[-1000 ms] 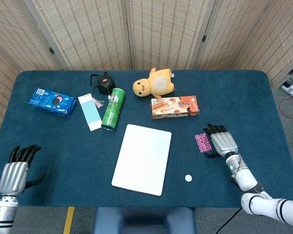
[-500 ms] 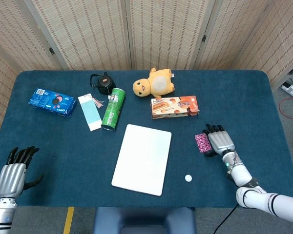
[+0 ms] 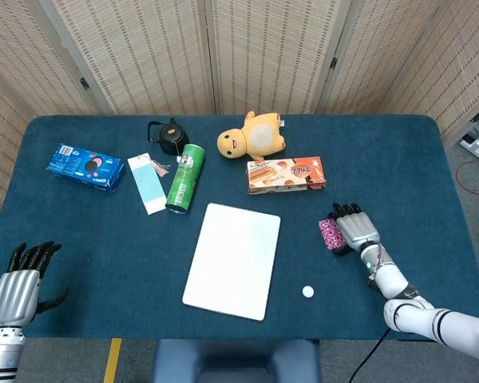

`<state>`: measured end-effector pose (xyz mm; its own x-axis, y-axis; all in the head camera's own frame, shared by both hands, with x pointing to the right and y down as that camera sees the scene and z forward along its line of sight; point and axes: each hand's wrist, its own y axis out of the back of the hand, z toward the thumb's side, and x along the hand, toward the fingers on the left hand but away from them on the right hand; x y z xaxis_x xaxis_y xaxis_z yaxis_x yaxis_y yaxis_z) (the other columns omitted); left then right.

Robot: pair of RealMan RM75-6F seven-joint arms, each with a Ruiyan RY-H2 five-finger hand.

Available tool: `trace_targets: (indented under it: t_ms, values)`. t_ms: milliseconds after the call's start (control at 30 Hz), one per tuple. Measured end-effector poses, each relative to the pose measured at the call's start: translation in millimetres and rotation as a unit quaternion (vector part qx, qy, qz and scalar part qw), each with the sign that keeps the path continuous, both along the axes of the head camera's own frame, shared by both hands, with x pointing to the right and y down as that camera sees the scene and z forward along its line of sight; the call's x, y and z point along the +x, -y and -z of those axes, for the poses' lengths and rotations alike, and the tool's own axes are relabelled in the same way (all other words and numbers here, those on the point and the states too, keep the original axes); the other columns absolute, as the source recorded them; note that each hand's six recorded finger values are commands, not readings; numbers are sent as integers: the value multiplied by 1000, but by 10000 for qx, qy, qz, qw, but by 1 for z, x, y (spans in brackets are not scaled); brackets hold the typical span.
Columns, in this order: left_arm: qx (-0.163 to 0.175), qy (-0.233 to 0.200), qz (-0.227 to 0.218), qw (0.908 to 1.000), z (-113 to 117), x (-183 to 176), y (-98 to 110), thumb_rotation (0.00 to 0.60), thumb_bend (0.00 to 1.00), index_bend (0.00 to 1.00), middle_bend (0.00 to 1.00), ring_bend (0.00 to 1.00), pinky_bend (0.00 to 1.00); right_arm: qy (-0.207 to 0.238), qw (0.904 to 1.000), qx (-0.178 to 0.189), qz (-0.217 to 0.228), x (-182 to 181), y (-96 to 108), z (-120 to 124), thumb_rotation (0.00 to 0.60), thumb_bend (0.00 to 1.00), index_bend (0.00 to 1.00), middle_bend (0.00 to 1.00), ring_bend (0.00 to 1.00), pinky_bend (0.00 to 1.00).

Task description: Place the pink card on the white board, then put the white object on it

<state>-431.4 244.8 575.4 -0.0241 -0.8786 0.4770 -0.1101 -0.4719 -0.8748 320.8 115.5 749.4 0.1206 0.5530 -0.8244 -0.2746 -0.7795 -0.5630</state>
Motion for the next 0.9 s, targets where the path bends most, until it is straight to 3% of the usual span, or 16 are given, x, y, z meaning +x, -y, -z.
trace_targets:
  t_ms: [300, 533, 900]
  values:
    - [15, 15, -9, 10000, 2, 2, 0, 600, 295, 184, 169, 172, 0, 15, 10000, -16, 48, -1, 1, -3, 447, 274, 154, 8, 0, 0]
    - [14, 19, -7, 10000, 2, 1, 1, 600, 295, 184, 169, 172, 0, 25, 10000, 19, 17, 0, 0, -4, 448, 273, 289, 42, 4, 0]
    - [-19, -18, -4, 10000, -2, 1, 1, 600, 295, 184, 169, 173, 0, 14, 10000, 66, -48, 4, -1, 0, 452, 273, 340, 69, 11, 0]
